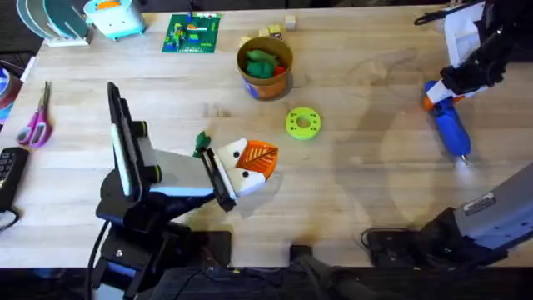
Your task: Pick up the gripper from the table and insert it into the empty holder that is missing its gripper. Then pick up a screw, insert it into the mounting hole, and use the screwdriver to tighten it. Finally, clean up the table by picking up the vegetable and placing it into the bucket.
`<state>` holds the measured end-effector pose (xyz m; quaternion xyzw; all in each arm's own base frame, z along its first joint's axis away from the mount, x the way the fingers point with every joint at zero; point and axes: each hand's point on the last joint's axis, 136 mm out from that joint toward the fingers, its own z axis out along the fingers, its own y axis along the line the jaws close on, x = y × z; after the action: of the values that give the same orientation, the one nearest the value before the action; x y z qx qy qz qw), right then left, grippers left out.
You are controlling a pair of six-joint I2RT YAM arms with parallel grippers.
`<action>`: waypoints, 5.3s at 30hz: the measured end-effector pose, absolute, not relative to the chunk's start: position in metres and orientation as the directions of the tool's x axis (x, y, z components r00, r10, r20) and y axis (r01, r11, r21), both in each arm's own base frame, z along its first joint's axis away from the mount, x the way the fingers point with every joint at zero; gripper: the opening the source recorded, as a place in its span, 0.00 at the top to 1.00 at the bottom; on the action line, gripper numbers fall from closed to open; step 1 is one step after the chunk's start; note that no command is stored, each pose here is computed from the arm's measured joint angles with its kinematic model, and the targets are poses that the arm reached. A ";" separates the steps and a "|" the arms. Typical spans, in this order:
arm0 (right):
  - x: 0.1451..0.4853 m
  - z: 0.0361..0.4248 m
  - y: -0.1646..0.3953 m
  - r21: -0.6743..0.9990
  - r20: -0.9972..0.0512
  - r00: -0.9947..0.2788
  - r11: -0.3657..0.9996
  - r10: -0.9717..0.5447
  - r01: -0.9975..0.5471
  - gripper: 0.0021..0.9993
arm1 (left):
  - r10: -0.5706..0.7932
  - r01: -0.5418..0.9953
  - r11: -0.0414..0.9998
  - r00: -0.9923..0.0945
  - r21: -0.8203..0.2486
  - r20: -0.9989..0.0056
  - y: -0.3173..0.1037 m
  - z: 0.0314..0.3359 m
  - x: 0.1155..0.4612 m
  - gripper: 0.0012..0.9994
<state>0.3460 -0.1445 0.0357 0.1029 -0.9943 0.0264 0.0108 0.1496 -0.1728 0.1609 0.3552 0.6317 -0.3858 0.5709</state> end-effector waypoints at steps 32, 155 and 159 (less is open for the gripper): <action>0.358 0.254 -0.117 -0.244 -0.494 -0.859 0.970 -0.133 -0.010 0.92 | 0.008 0.889 0.450 -0.096 -0.082 -0.995 -0.173 0.161 0.150 0.99; 0.189 0.368 0.340 0.010 -0.999 -0.008 0.051 0.037 -0.999 0.92 | 0.008 0.889 0.450 -0.096 -0.082 -0.995 -0.173 0.161 0.150 0.99; 0.189 0.365 0.340 0.022 -0.999 -0.020 0.051 0.025 -0.998 0.92 | 0.008 0.889 0.450 -0.096 -0.082 -0.995 -0.173 0.161 0.150 0.99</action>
<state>0.1895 0.3404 0.3647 0.4756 -0.5116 -0.4984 -0.5135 0.1496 -0.1728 0.1609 0.3552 0.6317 -0.3858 0.5709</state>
